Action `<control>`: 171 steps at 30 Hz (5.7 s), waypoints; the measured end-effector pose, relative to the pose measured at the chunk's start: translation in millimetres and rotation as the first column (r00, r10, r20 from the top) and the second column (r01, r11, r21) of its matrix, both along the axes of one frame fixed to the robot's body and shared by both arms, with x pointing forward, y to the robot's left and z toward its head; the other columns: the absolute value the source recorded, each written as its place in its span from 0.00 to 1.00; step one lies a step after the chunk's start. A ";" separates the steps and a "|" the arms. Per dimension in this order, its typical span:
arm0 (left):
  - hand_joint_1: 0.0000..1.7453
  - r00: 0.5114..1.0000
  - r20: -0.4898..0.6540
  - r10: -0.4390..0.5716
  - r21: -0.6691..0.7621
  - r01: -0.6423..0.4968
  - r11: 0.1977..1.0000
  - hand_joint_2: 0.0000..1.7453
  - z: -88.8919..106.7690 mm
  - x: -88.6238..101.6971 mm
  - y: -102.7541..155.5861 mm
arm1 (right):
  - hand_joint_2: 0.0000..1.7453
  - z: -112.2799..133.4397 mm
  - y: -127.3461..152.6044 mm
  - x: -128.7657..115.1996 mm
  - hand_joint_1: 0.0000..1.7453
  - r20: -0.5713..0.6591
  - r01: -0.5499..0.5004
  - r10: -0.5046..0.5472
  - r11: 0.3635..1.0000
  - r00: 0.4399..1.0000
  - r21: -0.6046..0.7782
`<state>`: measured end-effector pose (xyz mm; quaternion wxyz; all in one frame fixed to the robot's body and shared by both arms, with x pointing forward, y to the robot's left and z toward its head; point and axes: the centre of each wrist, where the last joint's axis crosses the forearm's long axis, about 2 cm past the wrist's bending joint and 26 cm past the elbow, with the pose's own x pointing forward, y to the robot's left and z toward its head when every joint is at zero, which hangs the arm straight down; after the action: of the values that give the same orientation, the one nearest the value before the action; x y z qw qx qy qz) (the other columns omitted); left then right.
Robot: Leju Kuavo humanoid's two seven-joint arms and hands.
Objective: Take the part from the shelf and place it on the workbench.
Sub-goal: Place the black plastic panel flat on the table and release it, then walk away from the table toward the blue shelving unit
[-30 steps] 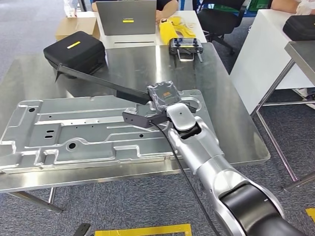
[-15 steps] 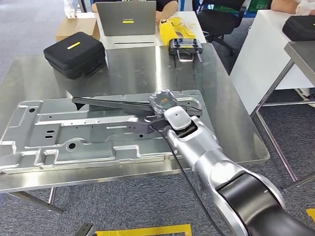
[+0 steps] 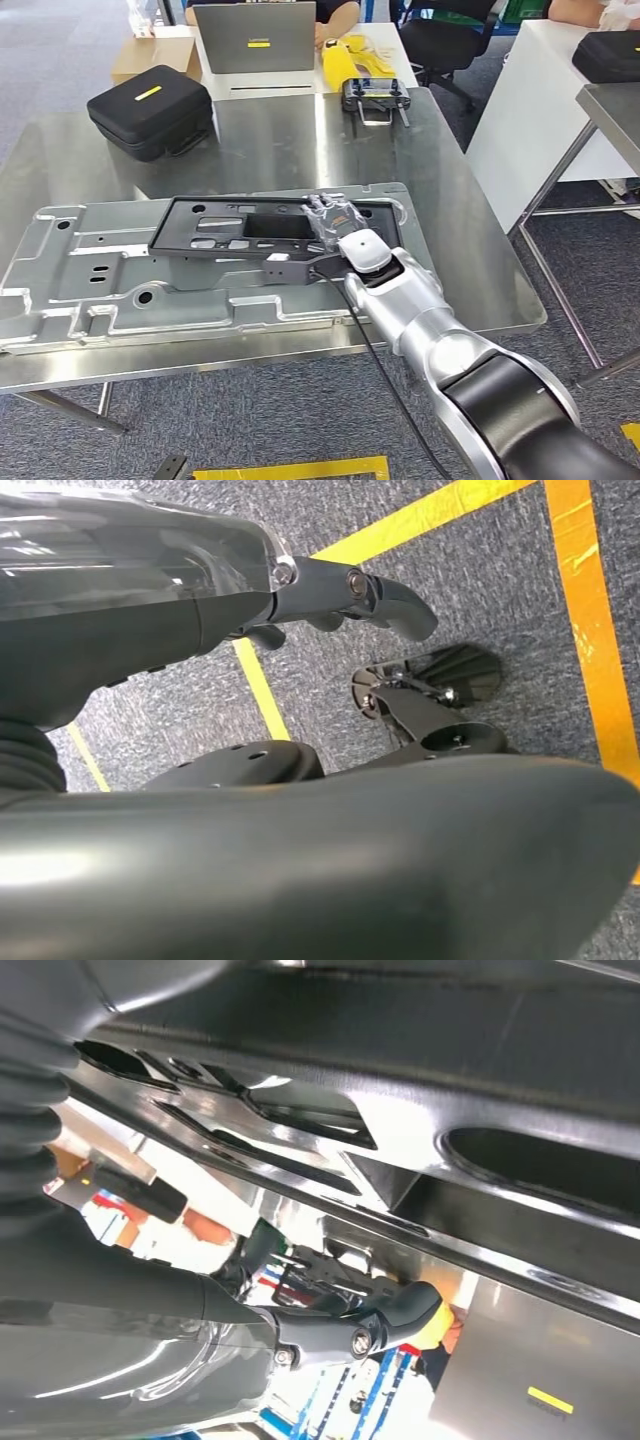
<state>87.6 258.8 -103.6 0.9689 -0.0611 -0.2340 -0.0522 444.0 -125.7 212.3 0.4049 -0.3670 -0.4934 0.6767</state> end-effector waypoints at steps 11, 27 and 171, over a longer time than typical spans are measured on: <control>0.00 1.000 -0.008 0.009 0.017 -0.009 1.000 0.00 -0.5 -2.1 1.2 | 0.00 18.5 1.4 4.0 0.00 0.036 -0.035 0.028 0.971 0.999 0.238; 0.00 1.000 -0.005 0.021 -0.018 -0.021 1.000 0.00 -1.9 -9.4 2.2 | 0.00 77.3 -22.0 13.2 0.00 0.158 -0.104 0.019 0.832 0.987 0.544; 0.00 0.974 -0.117 0.192 0.094 -0.182 0.979 1.00 -7.2 -38.2 24.7 | 1.00 -323.8 -150.7 -403.6 0.00 -0.962 0.987 -0.234 -0.110 -0.138 -0.115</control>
<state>49.5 283.5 -110.8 0.9840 -0.0020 -0.1752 0.0338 40.4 -276.4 -111.5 0.9903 -0.0134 -0.1314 0.0429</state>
